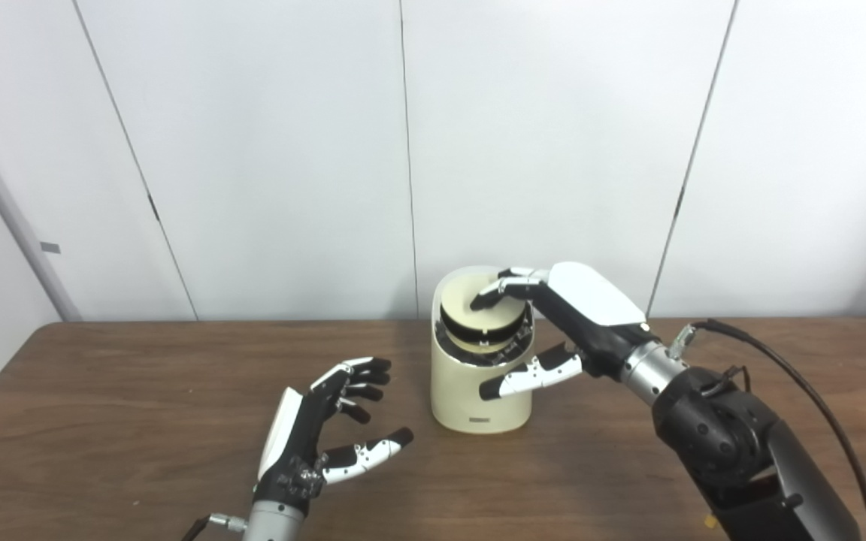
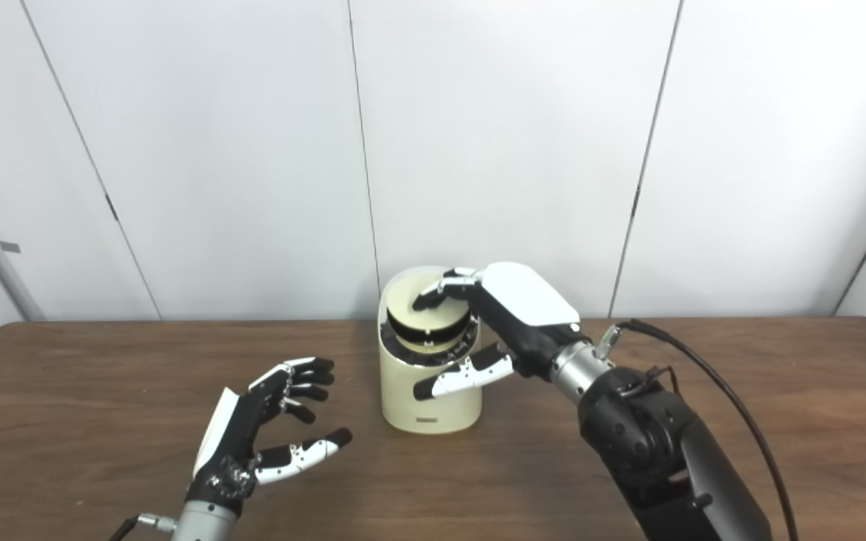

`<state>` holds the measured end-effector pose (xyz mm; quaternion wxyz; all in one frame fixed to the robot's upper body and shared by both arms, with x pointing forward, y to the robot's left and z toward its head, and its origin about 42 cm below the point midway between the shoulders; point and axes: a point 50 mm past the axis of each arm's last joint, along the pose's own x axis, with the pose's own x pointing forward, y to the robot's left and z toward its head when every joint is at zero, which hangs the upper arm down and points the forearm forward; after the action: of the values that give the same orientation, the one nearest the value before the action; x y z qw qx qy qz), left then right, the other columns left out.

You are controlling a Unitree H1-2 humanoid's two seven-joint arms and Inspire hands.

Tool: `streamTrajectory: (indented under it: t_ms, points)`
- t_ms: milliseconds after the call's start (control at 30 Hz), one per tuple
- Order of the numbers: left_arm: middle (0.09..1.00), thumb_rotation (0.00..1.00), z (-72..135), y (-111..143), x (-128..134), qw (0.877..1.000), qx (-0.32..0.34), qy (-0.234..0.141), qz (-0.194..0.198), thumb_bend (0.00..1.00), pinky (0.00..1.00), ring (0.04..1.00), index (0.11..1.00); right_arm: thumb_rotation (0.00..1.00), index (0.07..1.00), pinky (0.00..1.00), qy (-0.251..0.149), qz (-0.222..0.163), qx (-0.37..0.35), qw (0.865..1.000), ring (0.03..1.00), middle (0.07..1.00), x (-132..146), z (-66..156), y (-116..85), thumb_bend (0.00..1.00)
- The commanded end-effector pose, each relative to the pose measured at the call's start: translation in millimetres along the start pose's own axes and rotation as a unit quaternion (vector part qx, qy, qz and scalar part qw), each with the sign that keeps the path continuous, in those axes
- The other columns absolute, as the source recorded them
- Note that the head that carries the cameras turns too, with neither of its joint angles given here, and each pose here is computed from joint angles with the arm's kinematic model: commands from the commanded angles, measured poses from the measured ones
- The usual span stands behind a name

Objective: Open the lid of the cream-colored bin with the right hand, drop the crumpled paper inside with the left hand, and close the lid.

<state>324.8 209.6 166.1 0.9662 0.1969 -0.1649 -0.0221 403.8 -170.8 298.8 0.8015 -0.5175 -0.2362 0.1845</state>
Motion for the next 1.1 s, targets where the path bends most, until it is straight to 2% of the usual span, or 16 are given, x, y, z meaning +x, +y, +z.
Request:
streamTrajectory:
  t_ms: [0,133,633,900,1067]
  points:
    - [0.717,0.06,17,5,9,0.999,0.003,-0.036,0.014,0.69,0.54,0.665,0.744,0.53,0.713,0.91,-0.02,-0.019,-0.015,1.0,0.892,0.73,3,9,-18,0.77]
    - [0.712,0.06,18,5,10,0.999,0.005,-0.037,0.017,0.7,0.53,0.659,0.738,0.52,0.719,0.94,-0.015,-0.008,-0.015,1.0,0.902,0.741,2,10,-17,0.77]
    - [0.71,0.08,20,3,11,0.999,0.001,-0.038,0.015,0.7,0.54,0.661,0.738,0.52,0.709,0.93,-0.028,0.007,-0.022,0.999,0.88,0.716,1,13,-11,0.77]
    - [0.71,0.05,21,4,11,0.999,-0.002,-0.037,0.016,0.69,0.54,0.663,0.738,0.52,0.707,0.96,-0.029,0.011,-0.027,0.999,0.88,0.707,0,11,-7,0.75]
    - [0.709,0.05,22,5,10,0.999,-0.001,-0.038,0.016,0.69,0.53,0.657,0.736,0.55,0.705,1.0,-0.018,0.016,-0.033,0.999,0.872,0.705,-2,10,-4,0.76]
